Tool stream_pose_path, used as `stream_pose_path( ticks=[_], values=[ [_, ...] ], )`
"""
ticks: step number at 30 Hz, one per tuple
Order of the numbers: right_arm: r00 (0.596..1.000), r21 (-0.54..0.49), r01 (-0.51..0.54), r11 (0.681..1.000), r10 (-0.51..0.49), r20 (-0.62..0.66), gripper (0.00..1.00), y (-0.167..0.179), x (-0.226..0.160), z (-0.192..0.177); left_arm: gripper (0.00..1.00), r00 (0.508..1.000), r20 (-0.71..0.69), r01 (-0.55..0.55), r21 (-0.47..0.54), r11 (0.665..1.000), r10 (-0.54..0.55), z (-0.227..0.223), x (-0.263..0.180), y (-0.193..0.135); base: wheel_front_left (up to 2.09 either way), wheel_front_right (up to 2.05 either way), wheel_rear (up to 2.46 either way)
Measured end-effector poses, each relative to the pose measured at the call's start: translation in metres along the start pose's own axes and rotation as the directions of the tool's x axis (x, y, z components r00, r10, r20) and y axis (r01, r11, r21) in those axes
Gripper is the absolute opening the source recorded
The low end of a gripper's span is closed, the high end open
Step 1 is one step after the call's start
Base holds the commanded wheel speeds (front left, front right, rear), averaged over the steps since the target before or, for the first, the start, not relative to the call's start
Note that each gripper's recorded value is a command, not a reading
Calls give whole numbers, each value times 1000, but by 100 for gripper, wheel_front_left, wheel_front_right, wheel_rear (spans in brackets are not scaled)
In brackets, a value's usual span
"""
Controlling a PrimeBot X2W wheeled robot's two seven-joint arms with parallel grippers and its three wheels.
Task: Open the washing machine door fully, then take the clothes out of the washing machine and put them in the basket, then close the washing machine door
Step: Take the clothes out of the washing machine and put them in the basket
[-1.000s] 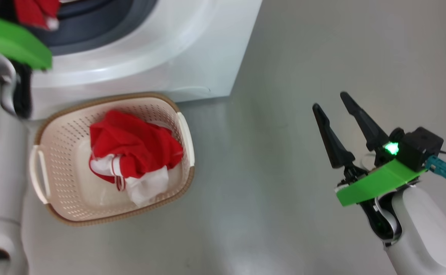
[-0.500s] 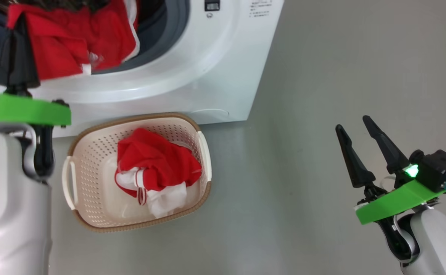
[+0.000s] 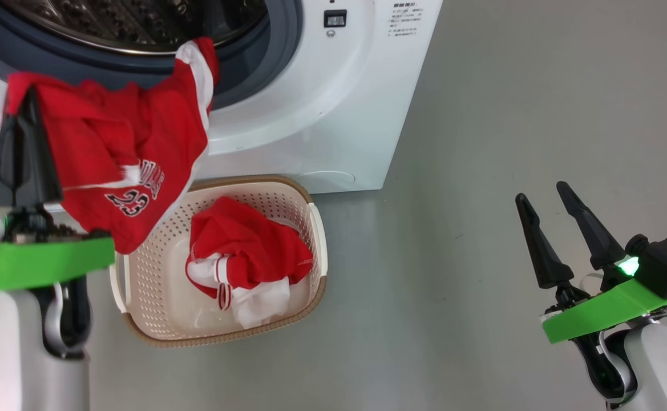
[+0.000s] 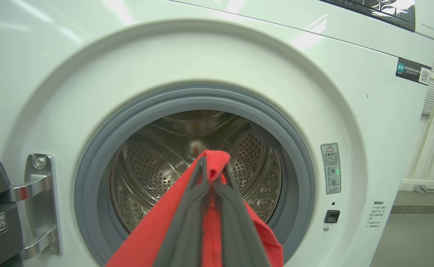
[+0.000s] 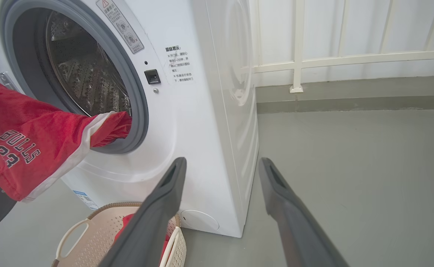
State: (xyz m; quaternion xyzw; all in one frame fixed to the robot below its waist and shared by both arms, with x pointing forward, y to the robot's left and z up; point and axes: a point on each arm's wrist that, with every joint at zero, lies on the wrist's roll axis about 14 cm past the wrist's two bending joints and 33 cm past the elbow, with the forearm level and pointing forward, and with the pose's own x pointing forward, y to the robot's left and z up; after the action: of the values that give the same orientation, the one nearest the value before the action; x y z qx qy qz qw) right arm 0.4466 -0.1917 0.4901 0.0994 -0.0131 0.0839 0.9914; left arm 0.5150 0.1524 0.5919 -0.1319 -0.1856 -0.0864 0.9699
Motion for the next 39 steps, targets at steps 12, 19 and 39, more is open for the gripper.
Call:
stream_pose_path(
  ticks=[12, 19, 39],
  values=[
    [1000, 10, 11, 1000, -11, -25, 100, -3, 2, -12, 0, 986, -168, -3, -36, 999, -3, -55, -34, -8, 0, 0, 0],
    [999, 11, 16, 1000, -16, -45, 100, -5, 6, -22, 0, 894, -449, -26, -33, 999, 8, -146, -76, -5, 0, 0, 0],
    [996, 25, 34, 999, -32, -83, 100, -11, 24, -47, 0, 590, -805, 120, 5, 993, -68, -284, -132, -8, 0, 0, 0]
  ],
)
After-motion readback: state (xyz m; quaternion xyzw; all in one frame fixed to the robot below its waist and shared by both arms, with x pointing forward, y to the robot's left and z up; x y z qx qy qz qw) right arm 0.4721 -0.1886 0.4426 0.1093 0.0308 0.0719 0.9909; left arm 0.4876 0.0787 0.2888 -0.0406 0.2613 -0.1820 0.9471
